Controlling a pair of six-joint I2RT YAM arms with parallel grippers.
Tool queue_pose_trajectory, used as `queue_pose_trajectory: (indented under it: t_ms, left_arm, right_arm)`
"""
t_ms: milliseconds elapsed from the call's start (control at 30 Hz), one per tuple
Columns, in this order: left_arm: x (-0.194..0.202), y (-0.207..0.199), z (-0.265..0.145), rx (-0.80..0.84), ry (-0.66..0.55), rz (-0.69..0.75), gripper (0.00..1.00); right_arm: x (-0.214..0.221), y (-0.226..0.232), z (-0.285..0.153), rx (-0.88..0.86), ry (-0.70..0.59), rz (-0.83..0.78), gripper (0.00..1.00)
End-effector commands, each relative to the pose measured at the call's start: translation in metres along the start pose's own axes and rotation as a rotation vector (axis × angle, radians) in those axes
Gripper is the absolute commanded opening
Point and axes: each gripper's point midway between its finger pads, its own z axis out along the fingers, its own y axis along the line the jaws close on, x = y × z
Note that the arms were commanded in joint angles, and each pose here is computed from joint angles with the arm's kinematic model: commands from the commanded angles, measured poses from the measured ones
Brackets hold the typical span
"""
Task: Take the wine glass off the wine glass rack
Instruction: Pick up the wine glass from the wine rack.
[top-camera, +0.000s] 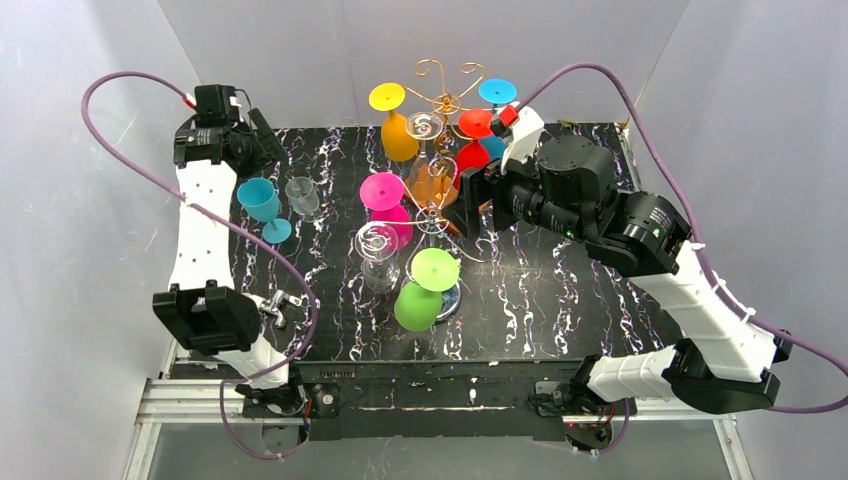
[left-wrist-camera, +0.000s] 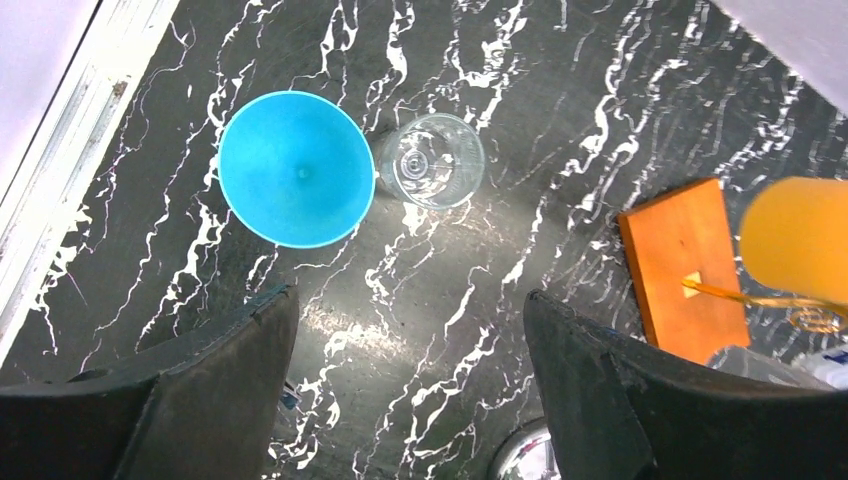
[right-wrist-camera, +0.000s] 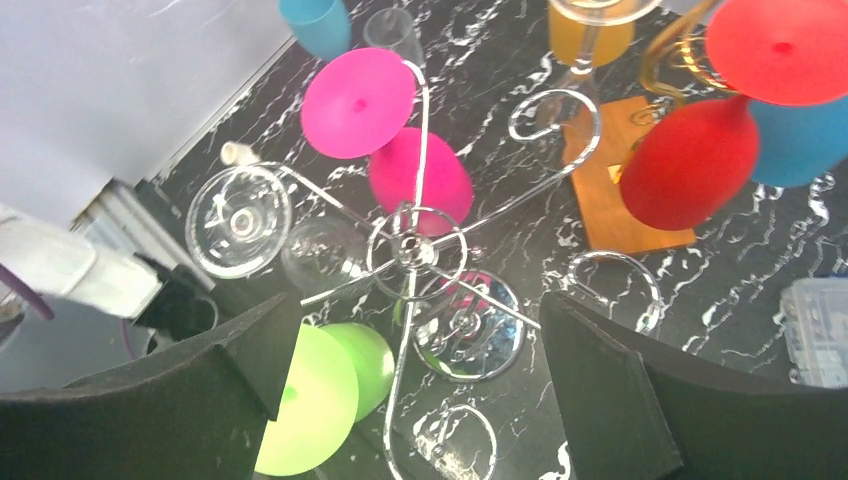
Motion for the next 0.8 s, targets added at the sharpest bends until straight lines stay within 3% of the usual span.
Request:
queue_pose_trajectory:
  t_ms: [0,300,767]
  left_arm:
    - [-0.007,-0.012,-0.057,0.107,-0.069,0.012,0.83]
    - [0.017,-0.048,-0.106,0.254,-0.084,0.082,0.90]
    - [0.044,-0.060,-0.154,0.406,-0.088,0.099,0.93]
  right_arm:
    - [-0.003,0.024,-0.016,-0.145,0.029,-0.050,0.98]
    - [0.015,0.055,-0.029,-0.349,0.124,-0.081,0.98]
    - [0.034,0.066,-0.019,-0.413,0.201,-0.087,0.98]
